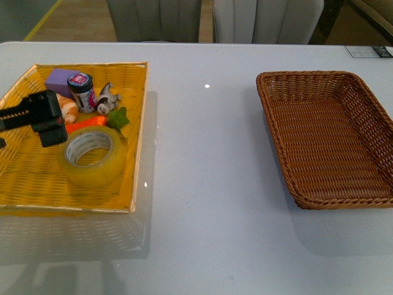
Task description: Move tape to another basket
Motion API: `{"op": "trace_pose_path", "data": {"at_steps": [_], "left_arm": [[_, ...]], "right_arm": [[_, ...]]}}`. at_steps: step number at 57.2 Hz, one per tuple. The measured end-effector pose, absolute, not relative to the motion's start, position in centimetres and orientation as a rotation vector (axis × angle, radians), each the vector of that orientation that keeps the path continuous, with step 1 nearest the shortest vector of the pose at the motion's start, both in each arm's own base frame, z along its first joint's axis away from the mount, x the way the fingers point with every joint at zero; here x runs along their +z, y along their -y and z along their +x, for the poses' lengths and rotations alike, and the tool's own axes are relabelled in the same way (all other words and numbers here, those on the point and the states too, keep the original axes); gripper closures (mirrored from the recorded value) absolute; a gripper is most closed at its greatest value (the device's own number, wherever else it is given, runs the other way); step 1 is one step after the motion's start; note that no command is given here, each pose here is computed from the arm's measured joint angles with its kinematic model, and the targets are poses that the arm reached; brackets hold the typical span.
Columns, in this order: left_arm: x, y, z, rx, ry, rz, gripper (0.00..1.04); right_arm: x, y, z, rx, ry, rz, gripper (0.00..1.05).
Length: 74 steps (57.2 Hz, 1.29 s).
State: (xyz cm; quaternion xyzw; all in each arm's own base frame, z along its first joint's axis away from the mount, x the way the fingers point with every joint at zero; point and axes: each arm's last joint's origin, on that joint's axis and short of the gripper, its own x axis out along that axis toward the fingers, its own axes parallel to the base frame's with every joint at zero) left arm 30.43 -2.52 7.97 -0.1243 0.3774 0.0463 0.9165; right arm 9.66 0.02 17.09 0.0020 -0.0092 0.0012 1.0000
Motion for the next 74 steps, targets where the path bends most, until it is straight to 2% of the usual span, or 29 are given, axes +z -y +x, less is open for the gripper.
{"op": "trace_pose_path", "data": {"at_steps": [15, 48, 74], "left_arm": [[4.0, 2.9, 32.1, 0.138, -0.869, -0.232, 0.09], [0.4, 3.6, 35.2, 0.182, -0.937, -0.202, 0.09], [0.5, 3.6, 35.5, 0.214, -0.949, -0.247, 0.78]], "right_arm": [[17.1, 0.0, 9.7, 0.002, 0.019, 0.004, 0.09], [17.1, 0.0, 9.7, 0.002, 0.019, 0.004, 0.09], [17.1, 0.0, 9.7, 0.002, 0.019, 0.004, 0.09]]}}
